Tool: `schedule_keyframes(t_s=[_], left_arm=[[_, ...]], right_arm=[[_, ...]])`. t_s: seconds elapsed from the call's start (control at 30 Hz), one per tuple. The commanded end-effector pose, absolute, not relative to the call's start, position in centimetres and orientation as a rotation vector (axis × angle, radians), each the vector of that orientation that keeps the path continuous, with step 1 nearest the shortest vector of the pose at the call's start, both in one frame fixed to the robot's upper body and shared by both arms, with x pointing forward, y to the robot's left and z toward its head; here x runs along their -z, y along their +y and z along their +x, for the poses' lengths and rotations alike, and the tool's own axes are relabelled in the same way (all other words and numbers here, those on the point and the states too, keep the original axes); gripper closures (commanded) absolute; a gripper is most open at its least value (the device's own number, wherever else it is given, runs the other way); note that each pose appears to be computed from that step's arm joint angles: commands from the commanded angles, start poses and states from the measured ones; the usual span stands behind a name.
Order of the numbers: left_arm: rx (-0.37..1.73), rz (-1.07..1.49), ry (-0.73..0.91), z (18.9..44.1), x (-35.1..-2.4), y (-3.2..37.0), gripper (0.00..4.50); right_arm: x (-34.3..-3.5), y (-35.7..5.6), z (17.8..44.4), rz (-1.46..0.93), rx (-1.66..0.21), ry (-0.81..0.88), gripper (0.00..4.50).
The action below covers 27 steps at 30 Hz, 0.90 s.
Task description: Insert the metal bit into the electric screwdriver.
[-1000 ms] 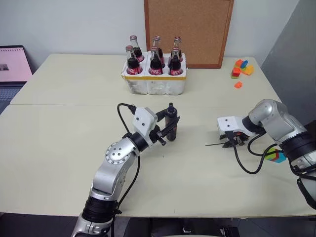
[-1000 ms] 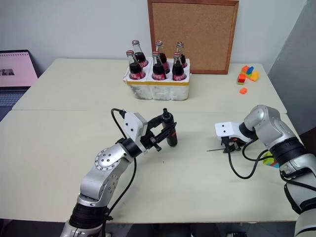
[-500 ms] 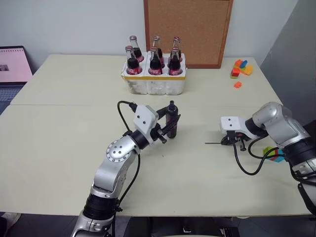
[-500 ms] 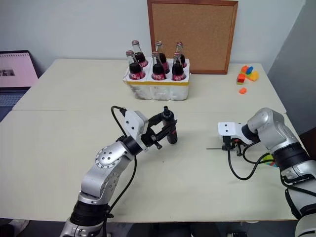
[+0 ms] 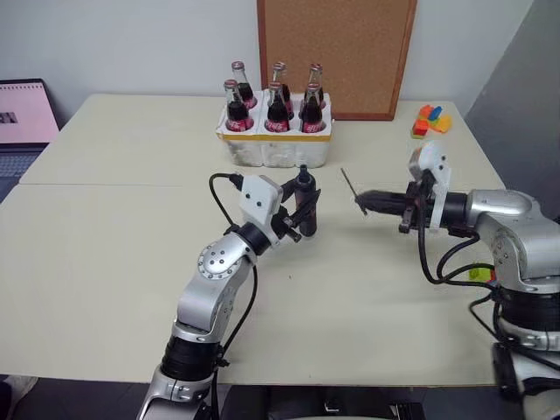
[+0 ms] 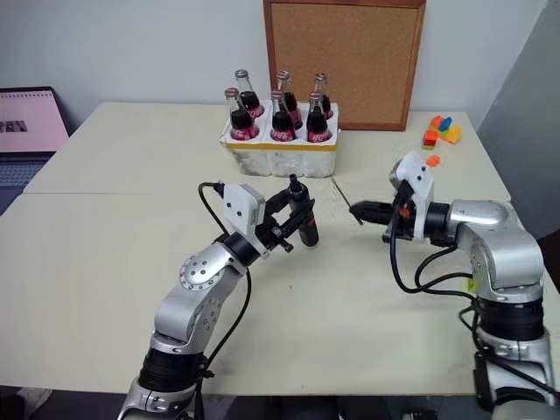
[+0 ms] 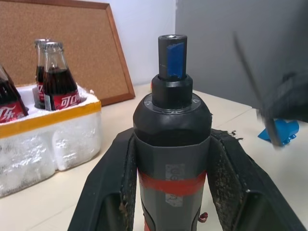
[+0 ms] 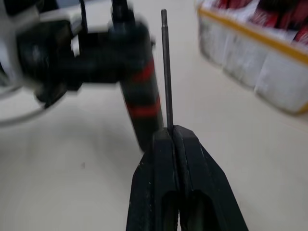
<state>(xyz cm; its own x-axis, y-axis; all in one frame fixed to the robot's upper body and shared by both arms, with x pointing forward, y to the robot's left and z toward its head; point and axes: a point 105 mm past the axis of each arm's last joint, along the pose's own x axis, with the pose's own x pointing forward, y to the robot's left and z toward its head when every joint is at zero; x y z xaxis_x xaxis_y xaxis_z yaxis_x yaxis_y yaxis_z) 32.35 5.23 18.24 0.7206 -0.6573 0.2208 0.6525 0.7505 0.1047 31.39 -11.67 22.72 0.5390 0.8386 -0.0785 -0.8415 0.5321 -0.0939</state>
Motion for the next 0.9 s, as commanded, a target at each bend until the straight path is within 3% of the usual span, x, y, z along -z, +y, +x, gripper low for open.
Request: schedule_keyframes(t_s=[0.03, 0.5, 0.9], left_arm=[[0.723, 0.013, -0.334, 31.7, -20.3, 5.0, 2.84], [0.608, 0.049, -0.325, 32.6, -19.4, 5.7, 2.84], [0.540, 0.018, -0.243, 33.5, -17.6, 6.7, 2.84]], right_arm=[[-25.7, -10.0, 30.4, -0.035, -0.930, -0.167, 4.50], [-29.1, -4.8, 30.6, 0.094, -0.852, -0.426, 4.50], [-27.9, -2.4, 31.5, 0.146, -0.841, -0.449, 4.50]])
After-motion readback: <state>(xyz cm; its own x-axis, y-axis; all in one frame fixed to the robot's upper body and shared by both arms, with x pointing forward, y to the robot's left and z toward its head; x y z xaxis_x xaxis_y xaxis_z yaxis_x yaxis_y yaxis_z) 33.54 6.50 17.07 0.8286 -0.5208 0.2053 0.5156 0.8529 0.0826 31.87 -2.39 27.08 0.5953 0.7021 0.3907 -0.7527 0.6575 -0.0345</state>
